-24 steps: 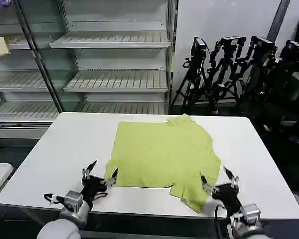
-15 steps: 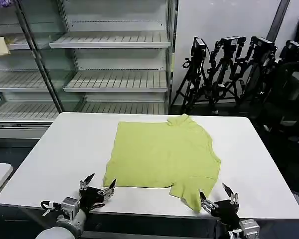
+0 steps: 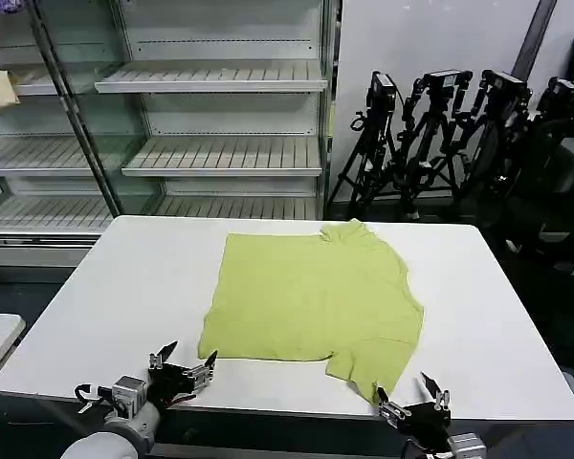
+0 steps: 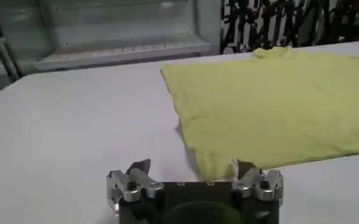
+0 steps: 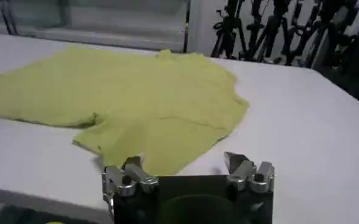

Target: Fold and organize the clothes.

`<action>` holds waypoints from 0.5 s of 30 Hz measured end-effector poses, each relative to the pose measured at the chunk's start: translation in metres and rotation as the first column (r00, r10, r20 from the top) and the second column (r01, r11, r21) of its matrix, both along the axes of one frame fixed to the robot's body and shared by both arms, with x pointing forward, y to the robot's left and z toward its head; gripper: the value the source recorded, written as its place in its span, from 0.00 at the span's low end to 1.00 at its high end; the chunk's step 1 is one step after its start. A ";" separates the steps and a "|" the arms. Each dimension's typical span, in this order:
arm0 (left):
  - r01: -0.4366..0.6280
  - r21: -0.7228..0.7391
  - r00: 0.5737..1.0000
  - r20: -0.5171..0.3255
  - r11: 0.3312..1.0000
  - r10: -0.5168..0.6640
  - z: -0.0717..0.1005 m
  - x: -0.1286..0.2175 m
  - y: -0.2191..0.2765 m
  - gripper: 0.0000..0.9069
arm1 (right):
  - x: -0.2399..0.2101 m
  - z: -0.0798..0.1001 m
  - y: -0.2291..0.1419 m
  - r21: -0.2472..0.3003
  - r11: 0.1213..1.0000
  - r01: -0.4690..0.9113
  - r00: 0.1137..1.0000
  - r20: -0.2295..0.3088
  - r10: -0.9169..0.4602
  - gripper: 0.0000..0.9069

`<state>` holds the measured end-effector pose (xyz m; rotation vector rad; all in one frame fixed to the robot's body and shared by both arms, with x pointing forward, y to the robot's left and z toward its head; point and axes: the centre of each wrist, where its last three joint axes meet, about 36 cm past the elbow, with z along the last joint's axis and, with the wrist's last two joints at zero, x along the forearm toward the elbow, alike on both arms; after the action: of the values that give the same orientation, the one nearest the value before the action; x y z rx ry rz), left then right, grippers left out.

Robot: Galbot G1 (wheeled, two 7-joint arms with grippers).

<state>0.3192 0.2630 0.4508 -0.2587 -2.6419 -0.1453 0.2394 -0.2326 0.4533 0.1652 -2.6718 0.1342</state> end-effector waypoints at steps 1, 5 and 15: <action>0.001 -0.001 1.000 -0.003 1.000 -0.001 0.000 0.000 0.000 0.01 | 0.000 -0.001 0.000 0.002 1.000 -0.001 1.000 -0.006 0.001 0.00; 0.008 0.001 1.000 -0.010 1.000 -0.008 -0.003 0.002 0.000 0.01 | 0.000 -0.003 0.002 0.013 1.000 -0.005 0.999 -0.032 0.006 0.00; 0.034 -0.001 0.999 -0.018 0.999 -0.034 -0.006 0.004 -0.004 0.01 | 0.001 -0.004 0.004 0.039 0.999 -0.030 0.997 -0.064 0.032 0.00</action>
<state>0.3231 0.2594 0.4444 -0.3037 -2.6206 -0.1528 0.2403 -0.2287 0.4497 0.2197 -2.6093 0.0860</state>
